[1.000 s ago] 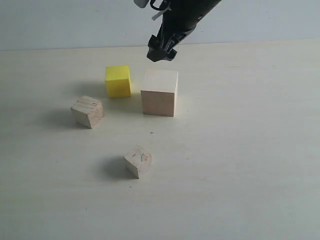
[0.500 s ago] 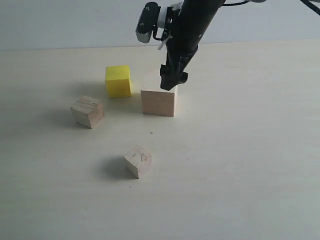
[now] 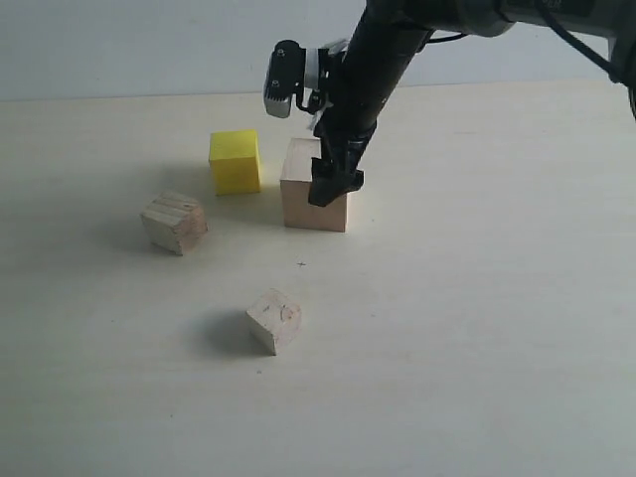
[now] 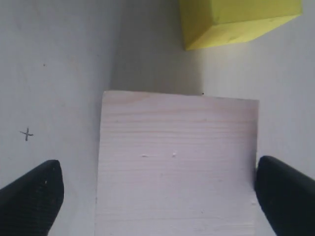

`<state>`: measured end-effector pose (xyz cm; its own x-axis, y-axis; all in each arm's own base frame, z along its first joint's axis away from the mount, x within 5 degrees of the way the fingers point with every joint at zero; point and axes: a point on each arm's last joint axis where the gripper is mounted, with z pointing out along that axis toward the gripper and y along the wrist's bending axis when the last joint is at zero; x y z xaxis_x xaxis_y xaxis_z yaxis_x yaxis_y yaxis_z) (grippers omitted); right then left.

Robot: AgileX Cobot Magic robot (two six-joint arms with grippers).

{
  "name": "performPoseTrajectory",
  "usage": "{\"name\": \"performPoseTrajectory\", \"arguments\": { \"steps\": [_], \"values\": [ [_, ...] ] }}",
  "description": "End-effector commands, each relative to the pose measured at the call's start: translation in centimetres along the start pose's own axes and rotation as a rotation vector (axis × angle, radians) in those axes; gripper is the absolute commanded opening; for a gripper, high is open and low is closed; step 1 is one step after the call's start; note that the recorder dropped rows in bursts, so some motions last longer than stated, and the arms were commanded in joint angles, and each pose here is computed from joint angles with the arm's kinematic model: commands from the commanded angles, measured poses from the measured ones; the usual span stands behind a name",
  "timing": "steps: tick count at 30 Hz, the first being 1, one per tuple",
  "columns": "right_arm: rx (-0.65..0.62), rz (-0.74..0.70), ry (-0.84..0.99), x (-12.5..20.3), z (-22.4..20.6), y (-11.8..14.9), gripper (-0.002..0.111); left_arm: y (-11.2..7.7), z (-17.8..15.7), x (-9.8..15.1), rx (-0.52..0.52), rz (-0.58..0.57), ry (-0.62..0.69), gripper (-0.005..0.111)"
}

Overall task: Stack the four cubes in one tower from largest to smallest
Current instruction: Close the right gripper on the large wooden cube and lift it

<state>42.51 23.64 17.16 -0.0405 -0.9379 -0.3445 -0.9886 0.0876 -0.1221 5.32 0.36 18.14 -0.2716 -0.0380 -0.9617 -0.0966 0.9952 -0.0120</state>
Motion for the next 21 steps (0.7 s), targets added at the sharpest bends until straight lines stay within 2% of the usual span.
{"name": "performPoseTrajectory", "arguments": {
  "steps": [1, 7, 21],
  "values": [
    [0.005, -0.007, -0.012, 0.0, 0.3, -0.6, 0.105, 0.0, 0.0, 0.0, 0.005, 0.003, -0.012, 0.0],
    [0.031, -0.005, -0.07, -1.3, -0.1, -1.8, 0.105, 0.0, 0.0, 0.0, 0.005, 0.003, -0.012, 0.0],
    [-0.077, -0.009, 0.01, 0.9, 3.1, -1.6, 0.105, 0.0, 0.0, 0.0, 0.005, 0.003, -0.012, 0.0]
  ]
}}
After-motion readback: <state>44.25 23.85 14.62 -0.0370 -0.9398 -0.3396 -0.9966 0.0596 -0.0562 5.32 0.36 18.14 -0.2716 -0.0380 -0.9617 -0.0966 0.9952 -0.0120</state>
